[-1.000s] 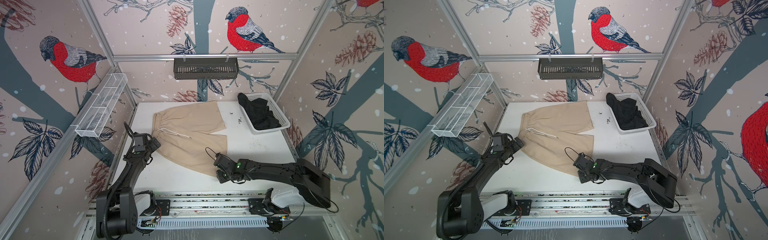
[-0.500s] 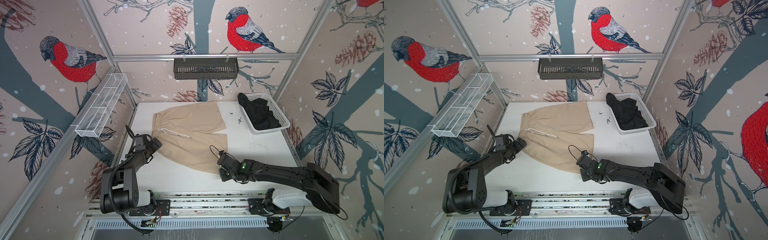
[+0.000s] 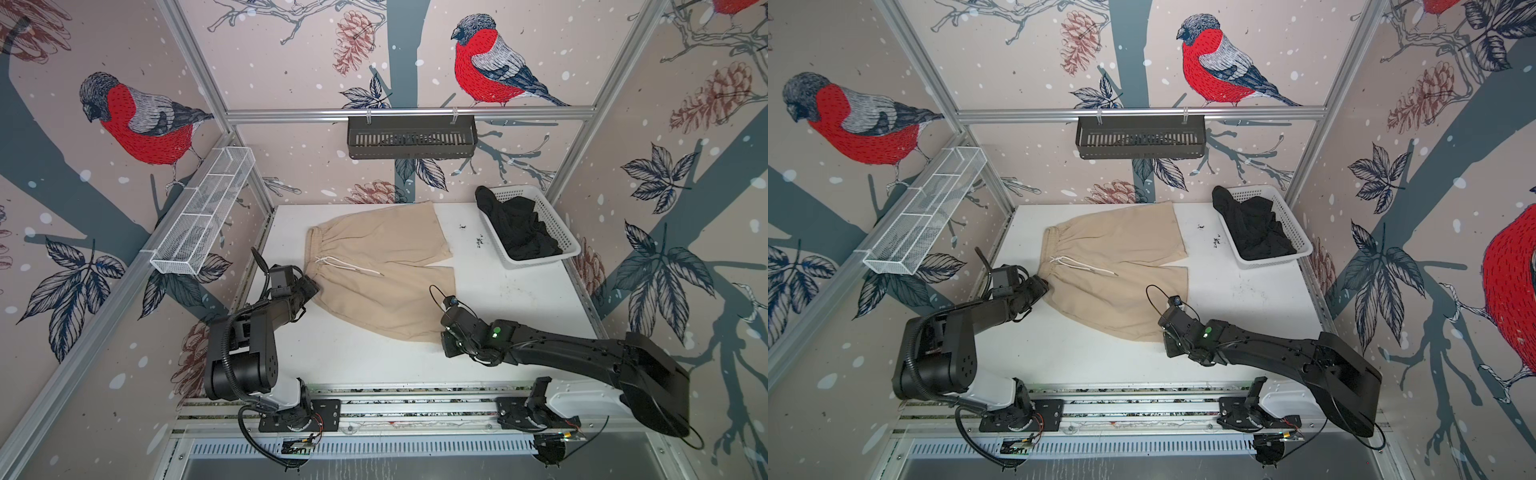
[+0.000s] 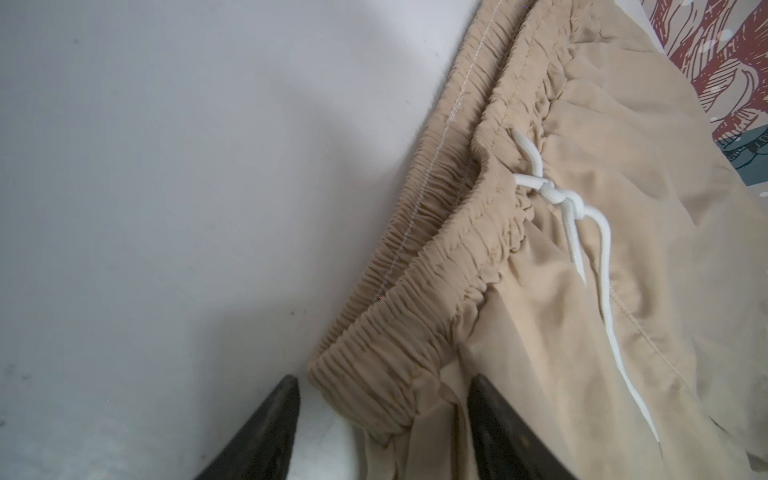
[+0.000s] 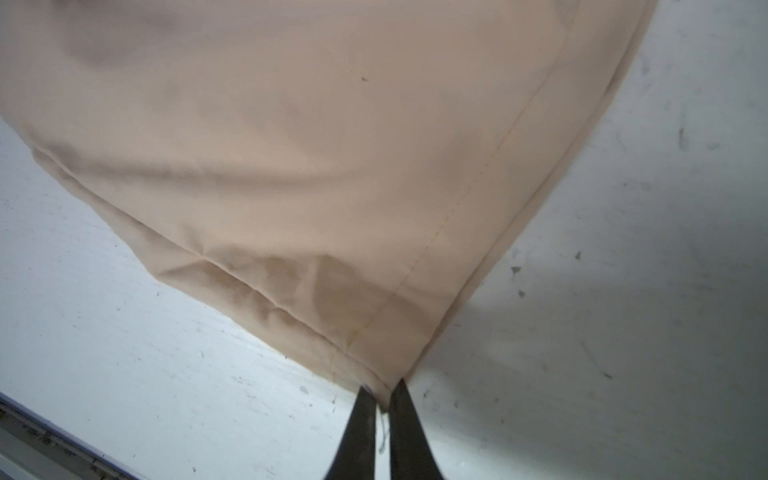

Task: Fold and stack the shorts
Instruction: 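Hold the waistband corner and leg hem with both grippers near the table edge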

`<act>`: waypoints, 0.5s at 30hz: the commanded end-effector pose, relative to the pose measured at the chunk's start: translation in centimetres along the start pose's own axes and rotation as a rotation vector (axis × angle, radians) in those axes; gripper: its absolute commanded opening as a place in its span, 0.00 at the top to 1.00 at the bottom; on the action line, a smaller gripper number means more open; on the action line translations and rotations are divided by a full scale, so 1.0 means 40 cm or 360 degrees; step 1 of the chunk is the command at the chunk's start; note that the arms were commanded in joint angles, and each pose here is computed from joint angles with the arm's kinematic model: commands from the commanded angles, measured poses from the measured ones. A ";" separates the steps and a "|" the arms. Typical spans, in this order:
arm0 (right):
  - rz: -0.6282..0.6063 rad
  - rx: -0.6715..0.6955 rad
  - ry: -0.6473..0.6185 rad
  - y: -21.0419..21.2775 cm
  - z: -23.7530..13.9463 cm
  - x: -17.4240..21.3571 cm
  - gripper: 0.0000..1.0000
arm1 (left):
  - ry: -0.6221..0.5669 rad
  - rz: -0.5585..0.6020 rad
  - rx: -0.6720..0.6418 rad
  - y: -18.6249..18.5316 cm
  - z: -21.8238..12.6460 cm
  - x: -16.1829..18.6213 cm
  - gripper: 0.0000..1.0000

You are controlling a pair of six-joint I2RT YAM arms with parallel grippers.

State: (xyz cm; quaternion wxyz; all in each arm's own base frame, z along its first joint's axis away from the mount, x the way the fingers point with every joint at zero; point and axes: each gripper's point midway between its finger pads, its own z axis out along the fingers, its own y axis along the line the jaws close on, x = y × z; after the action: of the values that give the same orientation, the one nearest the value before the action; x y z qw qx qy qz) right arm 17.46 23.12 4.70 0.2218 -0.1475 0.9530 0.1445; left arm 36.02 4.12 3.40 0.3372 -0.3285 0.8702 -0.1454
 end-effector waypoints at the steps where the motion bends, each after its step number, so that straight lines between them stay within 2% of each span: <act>1: 0.0016 0.0003 -0.0115 0.000 -0.020 -0.037 0.90 | -0.0074 0.0051 0.0002 -0.008 -0.003 -0.035 0.54; 5: 0.0022 0.0061 -0.0171 -0.024 -0.043 -0.046 0.91 | -0.0144 0.0124 -0.0076 -0.009 -0.024 -0.079 0.82; 7: 0.0028 0.0075 -0.0211 -0.037 -0.054 -0.049 0.91 | -0.0163 0.0150 -0.0105 -0.009 -0.034 -0.093 1.00; 12: 0.0037 0.0129 -0.0301 -0.069 -0.100 -0.077 0.92 | -0.0152 0.0186 -0.0067 -0.037 -0.064 -0.105 1.00; 15: 0.0022 0.0172 -0.0346 -0.082 -0.137 -0.097 0.96 | -0.0140 0.0185 -0.0012 -0.064 -0.097 -0.111 1.00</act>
State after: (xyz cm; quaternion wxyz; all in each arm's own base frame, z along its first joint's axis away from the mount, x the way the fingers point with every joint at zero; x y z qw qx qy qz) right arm 19.37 20.46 9.69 0.3137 -0.1097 0.9323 0.1429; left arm 37.46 5.49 8.77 0.3853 -0.2906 0.8694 -0.1060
